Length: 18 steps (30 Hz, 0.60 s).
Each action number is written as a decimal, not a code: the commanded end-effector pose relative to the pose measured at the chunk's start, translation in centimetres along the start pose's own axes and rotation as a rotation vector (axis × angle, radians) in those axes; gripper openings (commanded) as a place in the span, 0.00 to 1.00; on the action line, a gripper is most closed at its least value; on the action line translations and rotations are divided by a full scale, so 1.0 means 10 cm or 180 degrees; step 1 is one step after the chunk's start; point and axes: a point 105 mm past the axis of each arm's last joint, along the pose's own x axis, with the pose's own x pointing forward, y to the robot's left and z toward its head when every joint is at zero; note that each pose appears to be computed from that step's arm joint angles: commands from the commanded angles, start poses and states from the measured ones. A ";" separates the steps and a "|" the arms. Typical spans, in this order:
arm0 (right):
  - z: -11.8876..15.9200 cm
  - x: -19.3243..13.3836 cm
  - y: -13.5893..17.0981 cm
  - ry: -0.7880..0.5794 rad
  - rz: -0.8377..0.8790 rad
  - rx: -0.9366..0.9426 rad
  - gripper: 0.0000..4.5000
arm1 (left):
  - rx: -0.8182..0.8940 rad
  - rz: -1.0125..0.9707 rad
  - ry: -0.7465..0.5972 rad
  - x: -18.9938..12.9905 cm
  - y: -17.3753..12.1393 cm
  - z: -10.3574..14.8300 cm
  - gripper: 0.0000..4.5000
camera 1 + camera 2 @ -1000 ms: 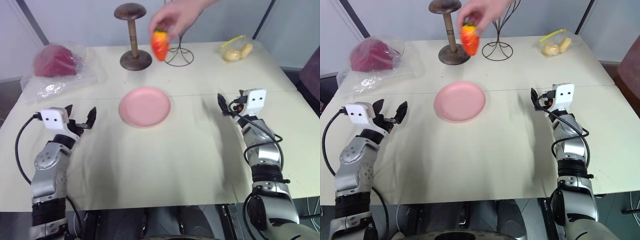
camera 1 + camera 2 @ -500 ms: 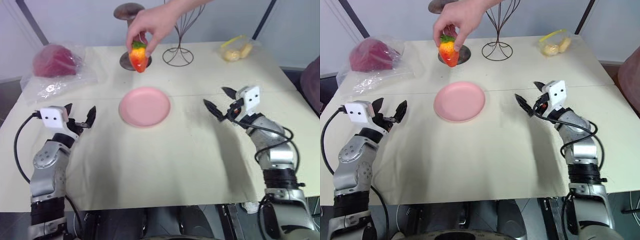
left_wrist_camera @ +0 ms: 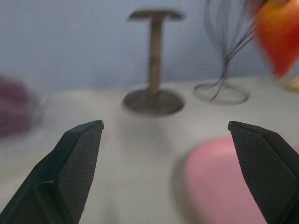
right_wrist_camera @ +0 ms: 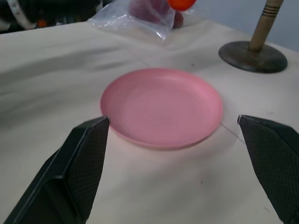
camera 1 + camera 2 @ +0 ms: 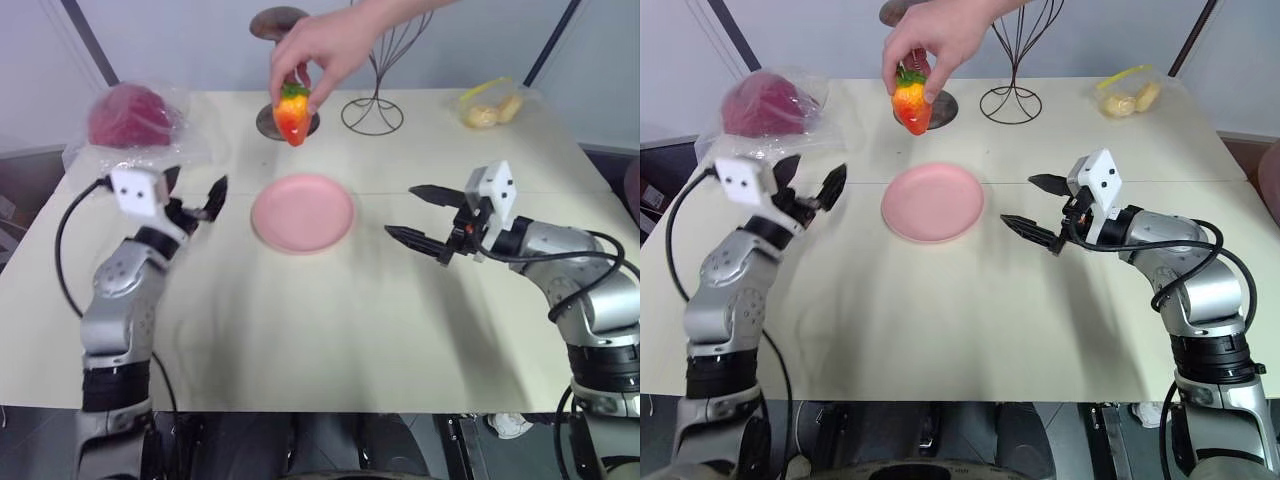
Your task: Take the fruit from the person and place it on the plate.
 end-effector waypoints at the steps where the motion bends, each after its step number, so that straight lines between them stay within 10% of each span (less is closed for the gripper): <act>1: 0.09 0.01 0.01 -0.0092 -0.0018 -0.0138 0.99 | 0.0027 -0.0256 -0.0082 0.16 -0.26 0.12 1.00; 15: 0.10 0.00 0.00 -0.0141 -0.0174 -0.0181 0.99 | 0.0006 -0.0455 -0.0123 0.55 -0.40 0.06 1.00; 18: 0.10 -0.01 -0.01 -0.0144 -0.0214 -0.0188 1.00 | -0.0038 -0.0472 -0.0205 0.56 -0.41 0.10 0.69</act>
